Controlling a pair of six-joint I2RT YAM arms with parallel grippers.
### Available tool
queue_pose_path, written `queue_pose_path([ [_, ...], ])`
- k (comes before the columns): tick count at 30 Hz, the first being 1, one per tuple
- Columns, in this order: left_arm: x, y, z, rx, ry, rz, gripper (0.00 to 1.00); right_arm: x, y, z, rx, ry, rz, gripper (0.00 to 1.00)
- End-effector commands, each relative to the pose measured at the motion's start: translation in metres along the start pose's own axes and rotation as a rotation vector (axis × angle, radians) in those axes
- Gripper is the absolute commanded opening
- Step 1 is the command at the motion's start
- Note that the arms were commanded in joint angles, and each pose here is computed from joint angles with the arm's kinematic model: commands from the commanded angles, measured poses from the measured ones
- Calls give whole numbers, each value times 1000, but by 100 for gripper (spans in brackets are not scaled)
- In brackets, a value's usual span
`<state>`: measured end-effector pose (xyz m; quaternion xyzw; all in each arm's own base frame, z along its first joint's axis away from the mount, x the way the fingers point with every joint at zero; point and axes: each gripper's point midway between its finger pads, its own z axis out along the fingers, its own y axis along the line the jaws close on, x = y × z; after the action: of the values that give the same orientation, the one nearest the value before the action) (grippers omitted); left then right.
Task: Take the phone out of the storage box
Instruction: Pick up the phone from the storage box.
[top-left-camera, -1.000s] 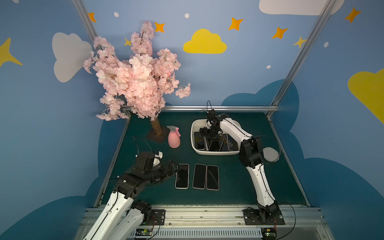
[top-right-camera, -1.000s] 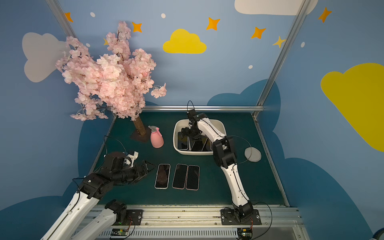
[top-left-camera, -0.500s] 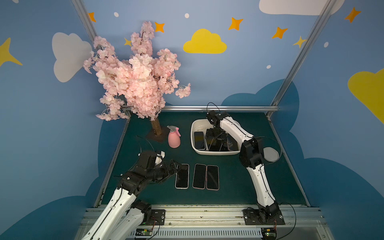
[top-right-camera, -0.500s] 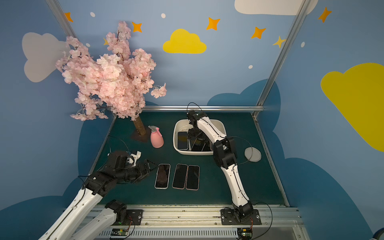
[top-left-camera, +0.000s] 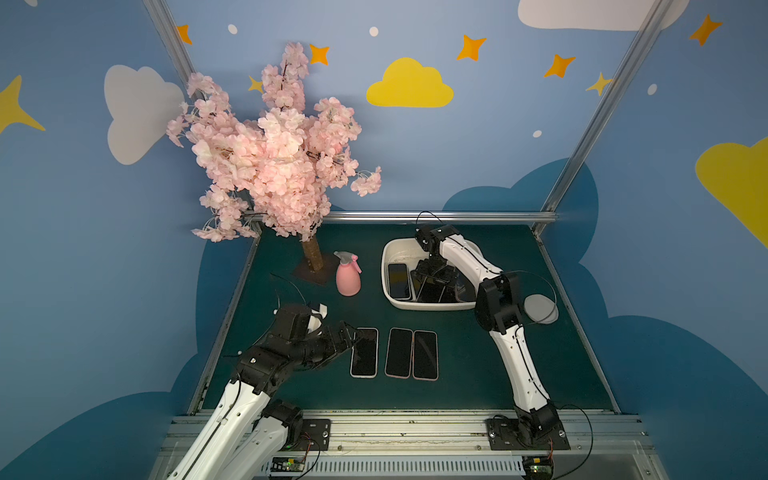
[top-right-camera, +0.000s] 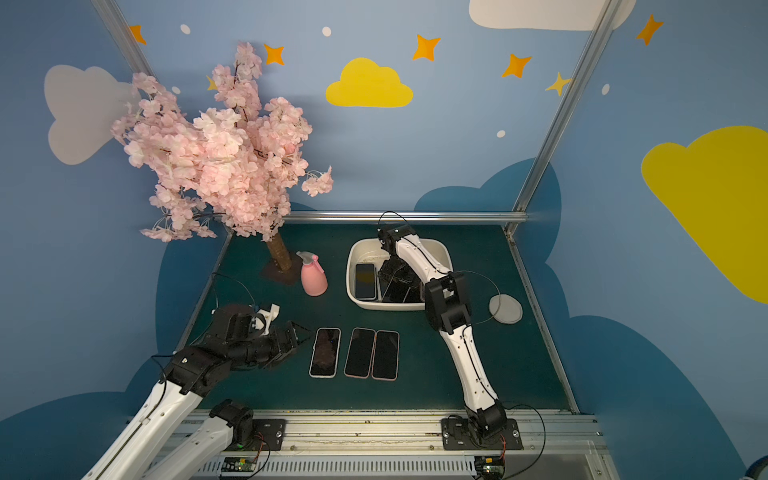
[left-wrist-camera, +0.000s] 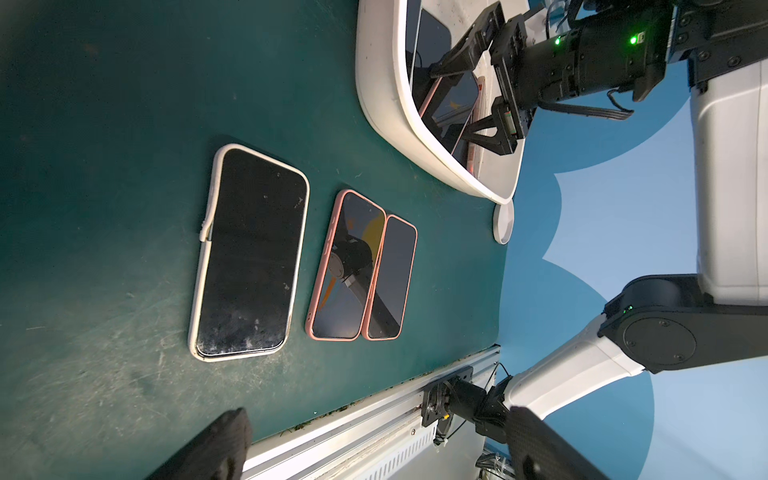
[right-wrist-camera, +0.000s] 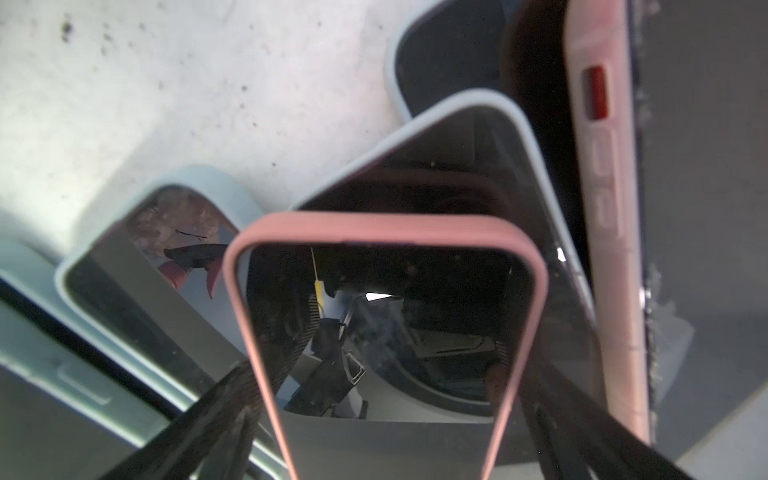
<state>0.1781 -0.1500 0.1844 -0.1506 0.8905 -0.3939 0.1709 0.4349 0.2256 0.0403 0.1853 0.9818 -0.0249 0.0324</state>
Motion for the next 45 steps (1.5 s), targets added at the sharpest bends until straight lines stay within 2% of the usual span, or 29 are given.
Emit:
queue_pose_path([
  [1,-3,-3,-5,-3,-7,19,99,5,-9,30,49,68,19,97],
  [4,-5,-3,-4,-1,-7,17,99,6,-10,32,54,75,4,87],
  [6,-6,-4,-2,3,-9,14,100,6,-11,32,50,84,-10,71],
  [7,-7,-4,-1,4,-8,12,99,6,-11,31,43,87,-18,59],
  [8,-8,-4,0,8,-9,11,99,5,-12,30,38,90,-21,54],
  [14,-15,-13,7,43,-6,16,99,-9,-19,-4,5,25,-41,53],
  [21,-27,-48,14,160,13,88,99,-43,-20,-86,-160,-130,-79,53],
  [25,-29,-75,25,216,34,173,99,-41,-17,-127,-277,-157,-137,53],
  [28,-28,-95,41,251,65,227,99,-26,-15,-145,-351,-127,-182,52],
  [31,-26,-114,62,265,104,274,99,10,-8,-158,-463,-20,-227,53],
  [34,-27,-132,79,283,144,308,100,47,-5,-164,-514,59,-287,52],
  [38,-24,-150,100,295,196,342,100,89,-5,-170,-540,104,-368,52],
  [45,-12,-158,121,302,256,359,88,125,-4,-183,-609,148,-383,52],
])
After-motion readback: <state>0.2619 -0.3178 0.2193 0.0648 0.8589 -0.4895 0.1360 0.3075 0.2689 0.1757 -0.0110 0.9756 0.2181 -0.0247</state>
